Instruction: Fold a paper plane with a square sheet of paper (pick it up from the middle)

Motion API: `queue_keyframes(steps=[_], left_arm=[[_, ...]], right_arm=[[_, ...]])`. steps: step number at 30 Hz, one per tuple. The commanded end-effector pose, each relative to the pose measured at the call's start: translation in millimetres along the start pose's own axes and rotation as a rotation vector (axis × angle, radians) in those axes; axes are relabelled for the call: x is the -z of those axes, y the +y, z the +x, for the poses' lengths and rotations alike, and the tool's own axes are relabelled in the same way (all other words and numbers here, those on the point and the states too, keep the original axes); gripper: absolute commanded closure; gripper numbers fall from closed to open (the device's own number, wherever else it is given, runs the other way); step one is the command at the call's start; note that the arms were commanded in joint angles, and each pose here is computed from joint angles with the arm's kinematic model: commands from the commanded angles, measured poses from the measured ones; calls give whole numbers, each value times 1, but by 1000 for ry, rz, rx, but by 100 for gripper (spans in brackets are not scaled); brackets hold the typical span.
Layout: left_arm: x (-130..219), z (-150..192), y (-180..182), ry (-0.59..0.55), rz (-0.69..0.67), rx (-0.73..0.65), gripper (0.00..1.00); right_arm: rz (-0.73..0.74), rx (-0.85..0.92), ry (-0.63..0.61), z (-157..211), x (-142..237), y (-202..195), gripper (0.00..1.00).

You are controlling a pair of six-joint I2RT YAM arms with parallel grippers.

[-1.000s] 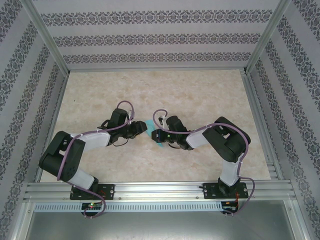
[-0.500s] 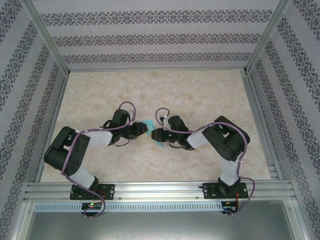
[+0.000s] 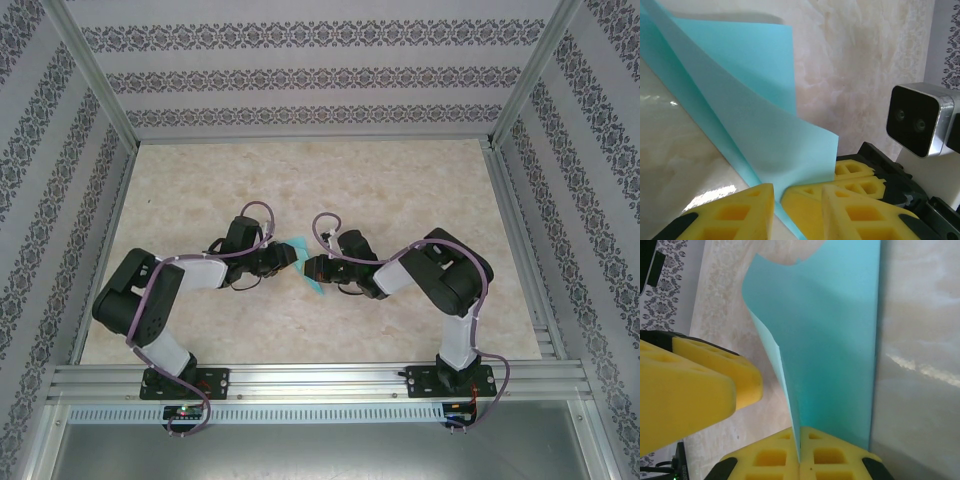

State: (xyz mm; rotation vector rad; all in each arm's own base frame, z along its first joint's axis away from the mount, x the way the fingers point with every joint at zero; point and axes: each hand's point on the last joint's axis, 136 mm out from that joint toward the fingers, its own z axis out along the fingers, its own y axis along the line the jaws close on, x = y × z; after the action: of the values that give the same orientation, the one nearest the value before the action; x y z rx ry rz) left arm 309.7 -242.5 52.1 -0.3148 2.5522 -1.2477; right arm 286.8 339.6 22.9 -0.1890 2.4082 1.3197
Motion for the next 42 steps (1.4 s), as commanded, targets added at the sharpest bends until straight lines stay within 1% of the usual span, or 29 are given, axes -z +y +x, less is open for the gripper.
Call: queue_keyframes(steps=[1, 5, 9, 17, 21, 27, 33, 38, 42], left_arm=[[-5, -7, -21, -2, 68, -51, 69], [-7, -8, -23, -2, 79, -55, 70], [-10, -9, -19, -4, 59, -50, 72], [-17, -11, 0, -9, -13, -36, 78], [-19, -10, 5, -8, -29, -33, 80], [-21, -10, 12, -7, -55, -23, 83], [-22, -11, 15, 0, -73, -27, 85], [-22, -11, 16, 3, -82, -28, 86], [-24, -12, 16, 8, -85, -26, 86]], right_arm=[[97, -60, 81, 21, -4, -33, 94], [157, -68, 115, 29, -4, -46, 94], [189, -75, 135, 33, -5, -53, 94], [199, -76, 149, 32, -5, -52, 92], [181, -77, 147, 29, -5, -46, 91], [139, -78, 134, 22, -4, -32, 86], [104, -39, 104, 2, 4, -6, 80], [85, -30, 104, -2, 10, 6, 79], [93, -26, 105, -2, 14, 8, 76]])
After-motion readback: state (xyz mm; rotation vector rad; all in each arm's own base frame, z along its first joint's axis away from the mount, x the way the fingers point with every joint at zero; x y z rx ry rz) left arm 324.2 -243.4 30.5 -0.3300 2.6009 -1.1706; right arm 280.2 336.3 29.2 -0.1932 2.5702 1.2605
